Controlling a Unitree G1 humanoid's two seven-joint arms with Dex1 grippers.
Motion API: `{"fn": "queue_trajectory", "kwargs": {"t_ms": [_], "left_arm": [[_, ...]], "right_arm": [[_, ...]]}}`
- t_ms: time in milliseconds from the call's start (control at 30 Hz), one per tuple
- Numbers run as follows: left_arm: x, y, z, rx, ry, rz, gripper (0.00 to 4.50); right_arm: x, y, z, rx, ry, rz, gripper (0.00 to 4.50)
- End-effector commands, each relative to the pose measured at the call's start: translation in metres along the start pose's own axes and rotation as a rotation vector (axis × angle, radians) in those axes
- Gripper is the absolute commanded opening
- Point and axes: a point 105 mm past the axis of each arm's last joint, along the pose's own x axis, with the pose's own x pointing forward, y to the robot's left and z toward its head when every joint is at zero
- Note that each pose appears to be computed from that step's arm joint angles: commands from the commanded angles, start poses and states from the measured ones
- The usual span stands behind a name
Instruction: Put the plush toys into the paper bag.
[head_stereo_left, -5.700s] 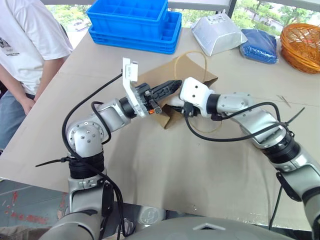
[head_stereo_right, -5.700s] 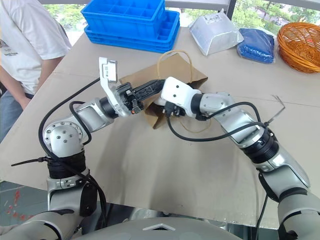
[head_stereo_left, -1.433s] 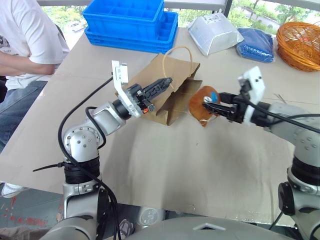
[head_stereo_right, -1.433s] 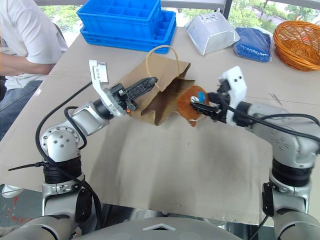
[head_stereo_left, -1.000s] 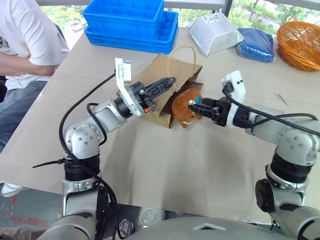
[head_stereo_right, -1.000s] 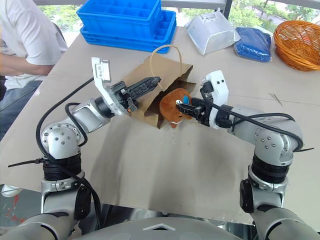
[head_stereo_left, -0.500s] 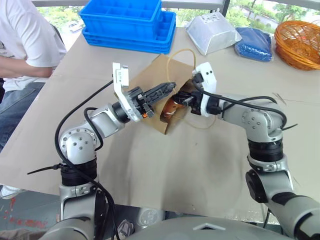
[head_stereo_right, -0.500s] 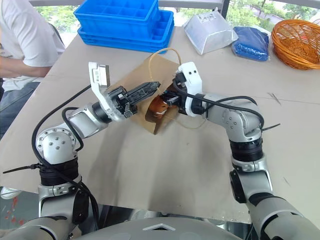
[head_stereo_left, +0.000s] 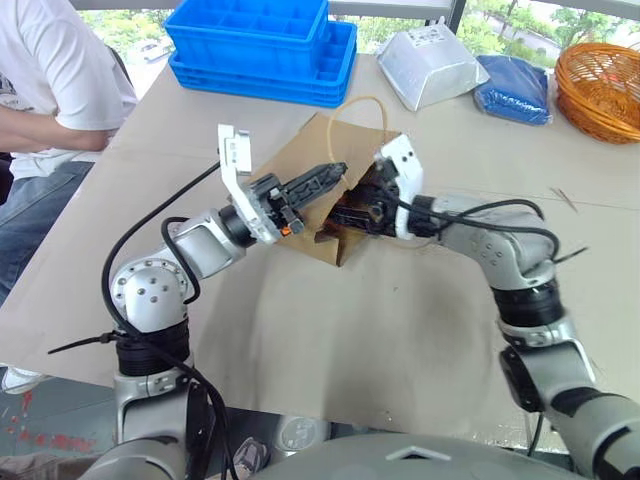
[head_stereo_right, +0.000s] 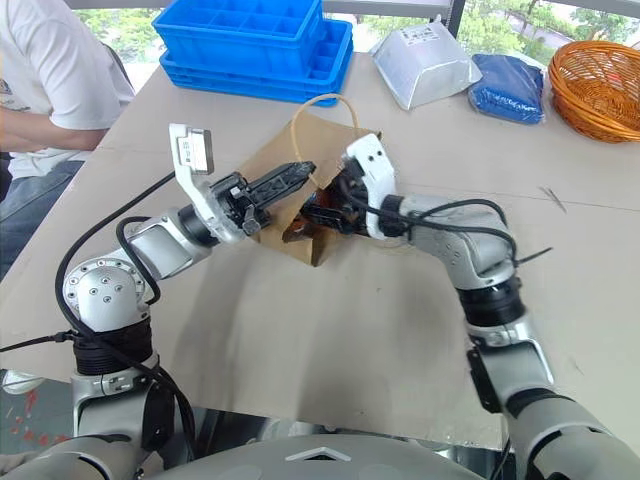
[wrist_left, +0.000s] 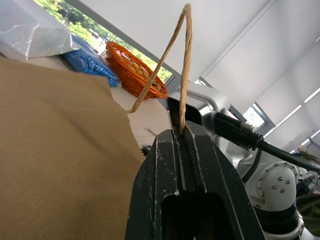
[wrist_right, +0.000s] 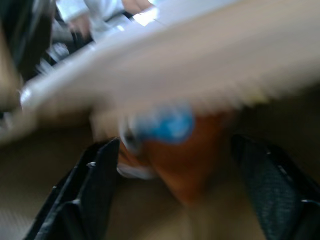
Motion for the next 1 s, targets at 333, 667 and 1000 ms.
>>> {"fn": "queue_trajectory", "kwargs": {"t_ms": [333,667,1000], "left_arm": [[-0.002,-0.007,0.008,0.043,-0.032,-0.015,0.0],[0.002,-0.014,0.006,0.174,0.042,-0.056,0.0],[0.005,-0.015,0.005,0.25,0.076,-0.079,0.0]], "right_arm": [[-0.043,0.004,0.029,-0.184,-0.121,-0.09,3.24],[-0.137,-0.027,-0.012,0.054,0.047,-0.481,3.24],[-0.11,-0.004,-0.037,0.348,0.01,-0.255,2.72]]}}
